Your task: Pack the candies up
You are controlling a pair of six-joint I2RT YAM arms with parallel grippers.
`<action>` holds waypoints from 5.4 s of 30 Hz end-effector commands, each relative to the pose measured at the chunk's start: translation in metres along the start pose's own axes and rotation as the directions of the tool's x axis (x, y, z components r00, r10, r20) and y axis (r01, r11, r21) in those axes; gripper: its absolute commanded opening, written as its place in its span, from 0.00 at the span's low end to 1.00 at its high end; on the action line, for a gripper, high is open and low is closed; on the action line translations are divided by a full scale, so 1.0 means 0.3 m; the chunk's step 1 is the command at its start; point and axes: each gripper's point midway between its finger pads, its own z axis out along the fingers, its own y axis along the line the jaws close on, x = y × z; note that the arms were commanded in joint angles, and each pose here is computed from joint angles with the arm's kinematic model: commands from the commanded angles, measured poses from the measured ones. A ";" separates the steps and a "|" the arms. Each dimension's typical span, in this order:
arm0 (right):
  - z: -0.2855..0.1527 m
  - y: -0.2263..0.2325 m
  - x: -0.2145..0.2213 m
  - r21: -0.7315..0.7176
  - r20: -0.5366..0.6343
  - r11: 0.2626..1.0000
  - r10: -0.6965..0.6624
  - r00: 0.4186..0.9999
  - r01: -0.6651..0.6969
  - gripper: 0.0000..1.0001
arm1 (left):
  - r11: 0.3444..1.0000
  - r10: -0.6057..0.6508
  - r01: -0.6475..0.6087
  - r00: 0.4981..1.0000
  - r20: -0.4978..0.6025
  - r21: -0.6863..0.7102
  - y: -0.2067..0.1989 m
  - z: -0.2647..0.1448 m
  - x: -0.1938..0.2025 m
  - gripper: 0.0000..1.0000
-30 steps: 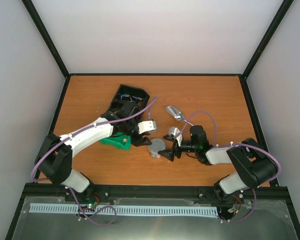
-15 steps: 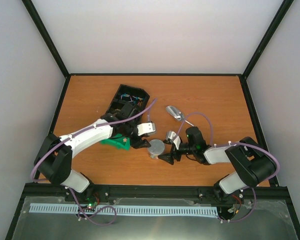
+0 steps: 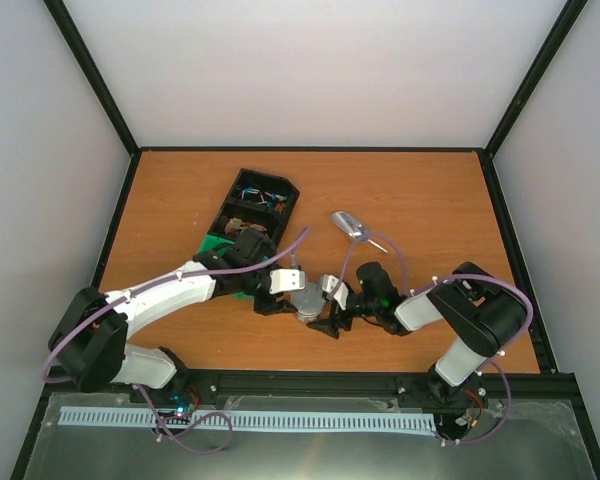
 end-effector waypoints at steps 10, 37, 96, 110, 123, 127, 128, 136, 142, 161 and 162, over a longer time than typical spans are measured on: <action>0.064 0.000 -0.007 -0.007 0.003 0.996 -0.087 0.996 0.087 1.00 | 0.946 0.312 -0.317 0.947 -0.078 -0.070 0.006 0.072 -0.010 0.53; 0.077 -0.040 0.009 0.048 -0.016 0.999 -0.019 1.000 0.020 0.73 | 0.942 0.242 -0.286 0.942 -0.232 -0.178 -0.061 -0.123 0.052 0.52; 0.073 -0.007 0.008 0.007 0.019 0.999 -0.050 0.999 0.050 0.50 | 0.840 0.331 -0.436 0.884 -0.331 -0.324 0.059 0.008 0.118 0.18; 0.082 -0.034 0.020 0.038 -0.004 0.999 -0.036 0.999 0.036 0.50 | 0.831 0.449 -0.480 0.877 -0.172 -0.282 -0.072 0.047 -0.089 0.33; 0.081 -0.026 0.018 0.027 -0.003 0.999 -0.036 0.999 0.036 0.47 | 0.829 0.404 -0.477 0.872 -0.275 -0.292 -0.014 0.104 -0.014 0.22; 0.081 -0.019 0.020 0.015 -0.003 0.999 -0.036 0.999 0.036 0.46 | 0.824 0.398 -0.490 0.857 -0.327 -0.284 -0.002 0.093 0.063 0.19; 0.081 -0.019 0.020 0.015 -0.003 0.999 -0.036 0.999 0.036 0.46 | 0.823 0.396 -0.493 0.854 -0.338 -0.282 0.001 0.089 0.082 0.19; 0.081 -0.015 0.022 0.009 -0.003 0.999 -0.036 0.999 0.036 0.45 | 0.823 0.350 -0.479 0.851 -0.392 -0.306 0.063 0.046 0.177 0.17; 0.082 -0.013 0.020 0.004 -0.003 0.999 -0.037 0.999 0.037 0.43 | 0.825 0.317 -0.459 0.859 -0.402 -0.331 0.108 0.011 0.208 0.16; 0.088 -0.034 0.026 0.030 -0.018 0.999 -0.024 1.000 0.024 0.42 | 0.846 0.409 -0.436 0.900 -0.152 -0.307 -0.079 -0.023 -0.094 0.34; 0.088 -0.034 0.027 0.030 -0.019 0.999 -0.022 1.000 0.023 0.42 | 0.852 0.398 -0.425 0.905 -0.151 -0.306 -0.074 -0.008 -0.111 0.34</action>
